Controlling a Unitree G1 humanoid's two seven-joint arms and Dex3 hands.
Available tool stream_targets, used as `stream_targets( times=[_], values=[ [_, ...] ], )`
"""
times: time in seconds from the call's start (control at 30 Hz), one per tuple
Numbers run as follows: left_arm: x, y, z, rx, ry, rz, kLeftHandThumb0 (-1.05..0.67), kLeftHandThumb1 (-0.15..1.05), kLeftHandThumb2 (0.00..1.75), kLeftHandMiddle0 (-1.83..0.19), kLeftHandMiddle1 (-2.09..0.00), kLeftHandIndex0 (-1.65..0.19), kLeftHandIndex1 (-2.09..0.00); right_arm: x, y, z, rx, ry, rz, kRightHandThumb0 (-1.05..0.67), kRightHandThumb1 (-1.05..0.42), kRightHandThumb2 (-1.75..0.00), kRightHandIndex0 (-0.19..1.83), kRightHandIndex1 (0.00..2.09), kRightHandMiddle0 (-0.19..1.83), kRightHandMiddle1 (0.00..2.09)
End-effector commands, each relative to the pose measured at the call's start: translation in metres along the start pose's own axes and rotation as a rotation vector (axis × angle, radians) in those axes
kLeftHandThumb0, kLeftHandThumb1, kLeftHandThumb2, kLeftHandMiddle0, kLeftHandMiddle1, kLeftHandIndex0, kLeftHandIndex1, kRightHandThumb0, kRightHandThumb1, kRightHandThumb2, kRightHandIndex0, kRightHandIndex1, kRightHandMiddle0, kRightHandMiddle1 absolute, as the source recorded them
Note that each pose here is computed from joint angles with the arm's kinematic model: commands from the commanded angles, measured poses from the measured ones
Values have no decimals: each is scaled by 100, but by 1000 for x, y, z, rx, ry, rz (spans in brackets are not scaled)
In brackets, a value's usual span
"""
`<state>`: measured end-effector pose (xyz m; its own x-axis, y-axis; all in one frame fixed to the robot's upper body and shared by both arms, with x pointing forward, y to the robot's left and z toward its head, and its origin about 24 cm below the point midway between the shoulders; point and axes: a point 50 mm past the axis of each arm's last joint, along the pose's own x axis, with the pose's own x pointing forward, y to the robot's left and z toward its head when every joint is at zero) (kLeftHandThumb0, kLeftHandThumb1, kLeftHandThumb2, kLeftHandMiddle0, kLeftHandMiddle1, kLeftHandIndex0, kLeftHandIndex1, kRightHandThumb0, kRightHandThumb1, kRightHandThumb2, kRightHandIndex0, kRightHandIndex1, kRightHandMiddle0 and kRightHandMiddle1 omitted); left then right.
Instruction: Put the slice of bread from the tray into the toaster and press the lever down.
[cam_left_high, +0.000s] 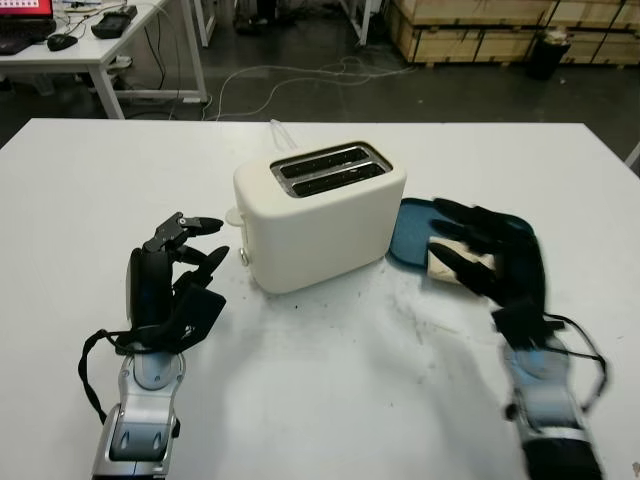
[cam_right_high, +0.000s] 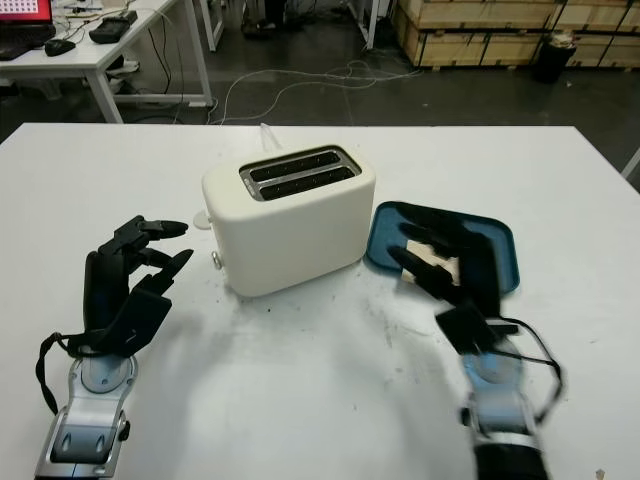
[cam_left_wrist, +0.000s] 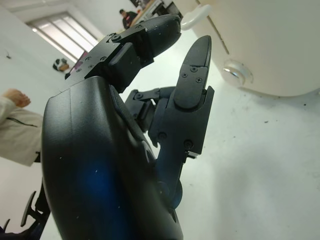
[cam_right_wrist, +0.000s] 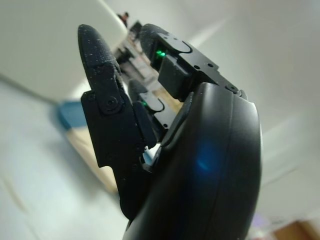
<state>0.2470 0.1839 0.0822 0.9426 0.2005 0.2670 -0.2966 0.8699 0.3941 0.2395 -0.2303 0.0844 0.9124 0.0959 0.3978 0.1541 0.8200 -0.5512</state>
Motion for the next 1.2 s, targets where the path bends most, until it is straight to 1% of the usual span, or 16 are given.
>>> stream_targets(
  times=[0.0, 0.1, 0.2, 0.4, 0.53, 0.7, 0.8, 1.17],
  values=[
    [3, 1, 3, 9, -22, 1, -39, 92, 4, -64, -140, -69, -76, -7, -10, 4, -109, -48, 22, -59, -87, -1, 66, 0, 64, 0],
    [3, 0, 4, 12, -27, 1, -38, 92, 4, -65, -141, -69, -76, -16, -15, 0, -213, -35, 47, -57, -86, 0, 59, 0, 56, 0],
    [3, -1, 4, -4, -24, 0, -37, 92, 4, -64, -142, -69, -76, -20, -15, -7, -292, -10, 83, -58, -86, 0, 51, 0, 49, 0],
    [2, 0, 4, -5, -20, 3, -38, 92, 4, -64, -142, -69, -77, -20, -7, -28, -458, 65, 181, -61, -85, 0, 39, 0, 41, 0],
    [3, 0, 4, -2, -25, -1, -37, 92, 3, -63, -142, -69, -77, -17, 1, -44, -537, 113, 222, -62, -83, 0, 36, 0, 39, 0],
    [3, -1, 5, -4, -28, -5, -37, 92, 3, -63, -141, -69, -77, -15, 11, -59, -623, 103, 235, -64, -85, -1, 33, 0, 36, 0],
    [3, -1, 5, -12, -28, -7, -36, 92, 3, -65, -142, -69, -77, -12, 18, -66, -693, 104, 265, -65, -87, -1, 30, 0, 33, 0],
    [2, -1, 7, -13, -41, -10, -37, 92, 5, -63, -139, -68, -77, -6, 29, -76, -831, 70, 312, -59, -84, 0, 28, 1, 30, 1]
  ],
)
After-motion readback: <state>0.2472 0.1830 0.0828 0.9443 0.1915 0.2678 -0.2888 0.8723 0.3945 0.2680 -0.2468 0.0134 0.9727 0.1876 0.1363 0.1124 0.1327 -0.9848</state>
